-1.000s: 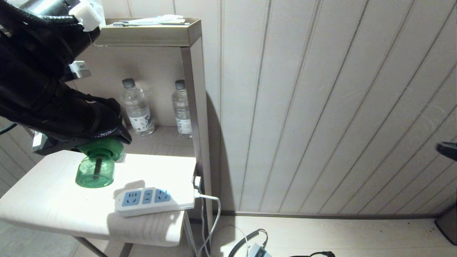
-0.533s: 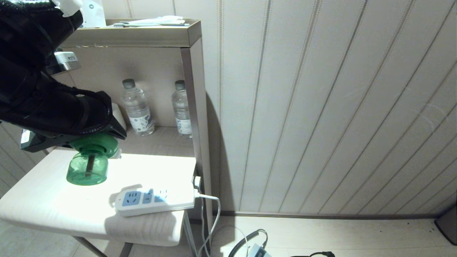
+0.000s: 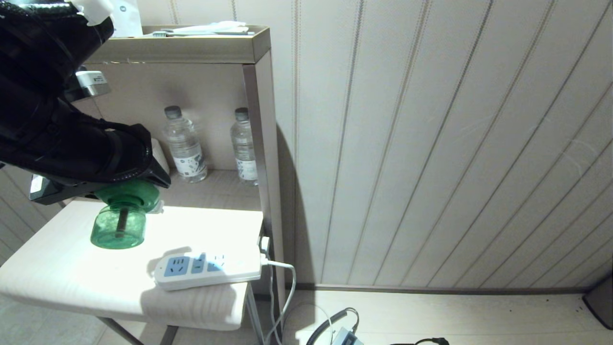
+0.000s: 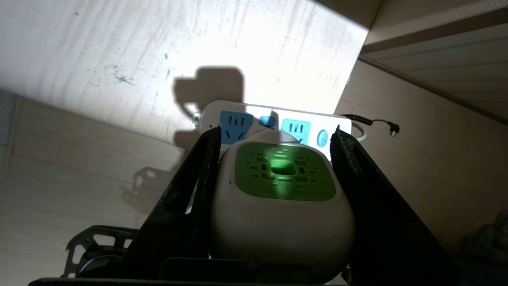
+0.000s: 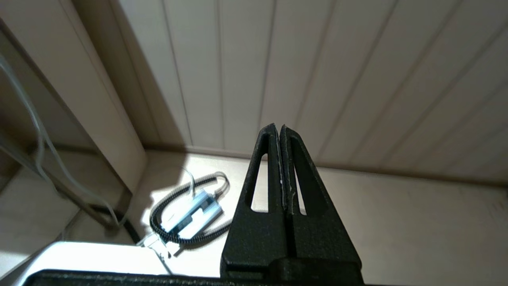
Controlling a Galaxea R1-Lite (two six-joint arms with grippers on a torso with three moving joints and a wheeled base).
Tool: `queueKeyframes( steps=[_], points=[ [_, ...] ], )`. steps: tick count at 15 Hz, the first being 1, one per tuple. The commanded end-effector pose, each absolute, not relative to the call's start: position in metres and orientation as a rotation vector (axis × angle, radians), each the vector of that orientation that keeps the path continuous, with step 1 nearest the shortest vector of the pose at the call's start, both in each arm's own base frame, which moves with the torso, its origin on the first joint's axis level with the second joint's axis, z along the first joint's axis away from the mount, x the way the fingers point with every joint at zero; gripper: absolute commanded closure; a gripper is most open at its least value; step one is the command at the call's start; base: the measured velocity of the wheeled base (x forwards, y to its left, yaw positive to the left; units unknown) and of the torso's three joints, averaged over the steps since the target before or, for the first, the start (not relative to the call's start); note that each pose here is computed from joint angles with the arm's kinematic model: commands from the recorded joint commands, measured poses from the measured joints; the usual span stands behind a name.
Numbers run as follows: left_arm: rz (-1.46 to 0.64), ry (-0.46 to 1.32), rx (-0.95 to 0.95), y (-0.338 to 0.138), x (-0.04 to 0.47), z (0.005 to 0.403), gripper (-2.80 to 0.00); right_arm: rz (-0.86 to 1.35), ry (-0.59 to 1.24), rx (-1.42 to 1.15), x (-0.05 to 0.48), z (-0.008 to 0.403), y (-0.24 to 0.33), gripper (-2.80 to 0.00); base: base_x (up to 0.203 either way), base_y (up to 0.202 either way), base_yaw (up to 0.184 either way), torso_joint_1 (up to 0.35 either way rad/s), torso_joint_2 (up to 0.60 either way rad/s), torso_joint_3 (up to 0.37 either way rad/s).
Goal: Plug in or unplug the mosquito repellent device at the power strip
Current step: Place the mosquito repellent liquid on the table
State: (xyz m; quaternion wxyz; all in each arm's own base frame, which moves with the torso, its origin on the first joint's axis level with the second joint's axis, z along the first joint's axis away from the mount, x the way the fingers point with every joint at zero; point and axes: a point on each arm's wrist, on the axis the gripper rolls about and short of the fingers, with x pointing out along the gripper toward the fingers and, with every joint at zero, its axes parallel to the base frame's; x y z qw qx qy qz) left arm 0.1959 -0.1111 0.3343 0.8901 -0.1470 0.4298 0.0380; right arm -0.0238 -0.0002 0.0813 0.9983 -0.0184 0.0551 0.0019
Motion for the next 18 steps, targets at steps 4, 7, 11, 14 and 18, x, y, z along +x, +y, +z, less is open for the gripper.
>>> queueKeyframes(
  steps=[4,7,11,14,18],
  points=[
    [0.070,0.878,-0.306,-0.114,0.200,0.334,0.00,0.016,0.079,-0.023,-0.027,0.075,0.000,0.00,0.000,0.000,0.000,0.000,0.00,0.000],
    [0.075,0.897,-0.297,-0.112,0.197,0.329,0.00,0.016,0.078,-0.021,-0.027,0.075,0.000,0.00,0.000,0.000,0.000,0.000,0.00,0.000],
    [0.096,0.970,-0.241,-0.111,0.194,0.304,0.00,0.015,0.078,-0.021,-0.027,0.075,0.000,0.00,0.000,0.000,0.000,0.000,0.00,0.000],
    [0.073,1.009,-0.240,-0.113,0.195,0.281,0.00,0.015,0.078,-0.021,-0.027,0.075,0.000,0.00,0.000,0.000,0.000,0.000,0.00,0.000],
    [0.052,0.953,-0.218,-0.101,0.177,0.271,0.00,0.014,0.078,-0.021,-0.027,0.075,0.000,0.00,0.000,0.000,0.000,0.000,0.00,0.000]
  ],
)
